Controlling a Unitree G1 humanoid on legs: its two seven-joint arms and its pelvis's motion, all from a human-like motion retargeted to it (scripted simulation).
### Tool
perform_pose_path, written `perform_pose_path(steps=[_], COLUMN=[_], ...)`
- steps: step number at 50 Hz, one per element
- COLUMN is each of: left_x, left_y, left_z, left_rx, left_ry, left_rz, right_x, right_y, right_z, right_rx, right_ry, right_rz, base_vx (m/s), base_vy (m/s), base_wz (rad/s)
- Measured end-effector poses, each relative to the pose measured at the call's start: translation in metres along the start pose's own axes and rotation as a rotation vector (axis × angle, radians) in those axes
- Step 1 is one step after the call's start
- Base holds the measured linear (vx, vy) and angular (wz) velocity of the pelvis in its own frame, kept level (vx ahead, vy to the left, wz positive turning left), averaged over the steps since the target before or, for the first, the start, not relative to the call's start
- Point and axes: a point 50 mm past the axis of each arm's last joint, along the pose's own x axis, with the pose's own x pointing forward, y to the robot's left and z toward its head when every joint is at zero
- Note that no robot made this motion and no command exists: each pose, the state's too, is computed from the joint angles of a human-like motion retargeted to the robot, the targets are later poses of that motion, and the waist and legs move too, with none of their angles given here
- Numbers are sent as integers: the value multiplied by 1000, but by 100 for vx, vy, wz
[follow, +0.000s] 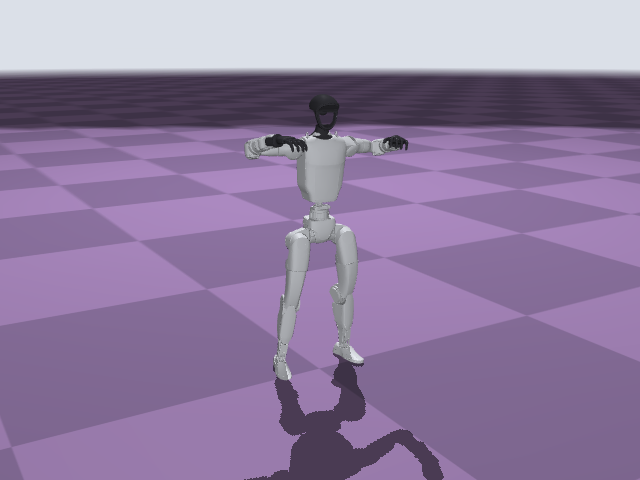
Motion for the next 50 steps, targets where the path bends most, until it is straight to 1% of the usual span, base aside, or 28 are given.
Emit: perform_pose_path(steps=[11, 25, 42, 50], left_x=[8, 12, 23, 24], left_y=[-2, 4, 6, 9], left_z=[6, 6, 8, 8], left_rx=[55, 95, 167, 177], left_ry=[-47, -47, -66, -71], left_rz=[19, 38, -29, -13], right_x=[-9, -10, -8, -8], right_y=[-8, -6, -12, -14], right_z=[-1, -3, -7, -6], right_rx=[-70, -72, -92, -100], right_ry=[31, 45, 54, 52], right_rz=[-10, 9, -11, -19], base_vx=[0, 0, 0, 0], base_vy=[0, 0, 0, 0], base_wz=[0, 0, 0, 0])
